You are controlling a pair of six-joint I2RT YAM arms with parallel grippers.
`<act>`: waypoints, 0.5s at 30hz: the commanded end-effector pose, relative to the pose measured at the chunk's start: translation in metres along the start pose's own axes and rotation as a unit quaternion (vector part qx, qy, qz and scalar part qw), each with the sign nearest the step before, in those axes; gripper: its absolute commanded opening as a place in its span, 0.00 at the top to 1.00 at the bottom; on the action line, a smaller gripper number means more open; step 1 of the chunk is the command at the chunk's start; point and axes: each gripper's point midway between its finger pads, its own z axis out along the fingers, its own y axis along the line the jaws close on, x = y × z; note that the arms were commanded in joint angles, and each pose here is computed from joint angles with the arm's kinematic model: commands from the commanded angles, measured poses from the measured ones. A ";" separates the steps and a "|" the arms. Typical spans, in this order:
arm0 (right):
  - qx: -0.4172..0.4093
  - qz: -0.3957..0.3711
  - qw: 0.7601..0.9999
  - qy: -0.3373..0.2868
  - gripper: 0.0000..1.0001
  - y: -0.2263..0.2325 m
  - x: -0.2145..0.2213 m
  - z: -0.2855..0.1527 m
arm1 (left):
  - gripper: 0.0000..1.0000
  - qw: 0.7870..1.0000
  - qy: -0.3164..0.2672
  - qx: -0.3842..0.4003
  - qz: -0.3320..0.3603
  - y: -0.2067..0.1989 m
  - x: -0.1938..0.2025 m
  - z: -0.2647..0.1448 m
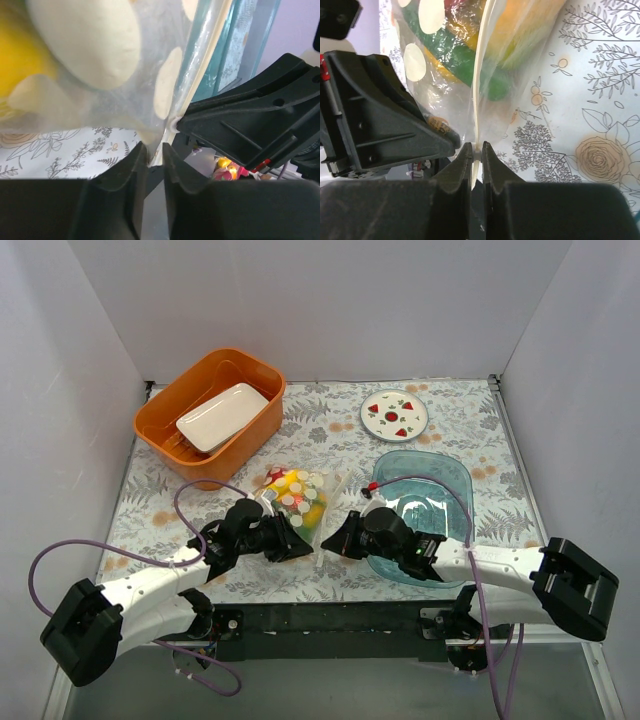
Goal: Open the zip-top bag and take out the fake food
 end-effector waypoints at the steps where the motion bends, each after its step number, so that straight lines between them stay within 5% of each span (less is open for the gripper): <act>1: -0.016 -0.014 1.000 -0.008 0.91 0.013 -0.008 0.007 | 0.78 1.000 0.022 -0.003 0.012 0.000 0.007 -0.003; 5: -0.003 -0.012 1.000 -0.027 0.91 0.007 -0.015 0.006 | 0.75 1.000 0.020 -0.011 0.013 0.004 0.008 -0.007; 10: -0.008 -0.012 0.999 -0.030 0.92 0.013 -0.018 0.005 | 0.51 0.999 0.033 -0.014 0.014 0.009 0.015 -0.009; 15: -0.020 -0.007 0.999 -0.026 0.94 0.020 -0.018 0.005 | 0.51 1.000 0.021 0.000 -0.006 0.008 0.013 -0.008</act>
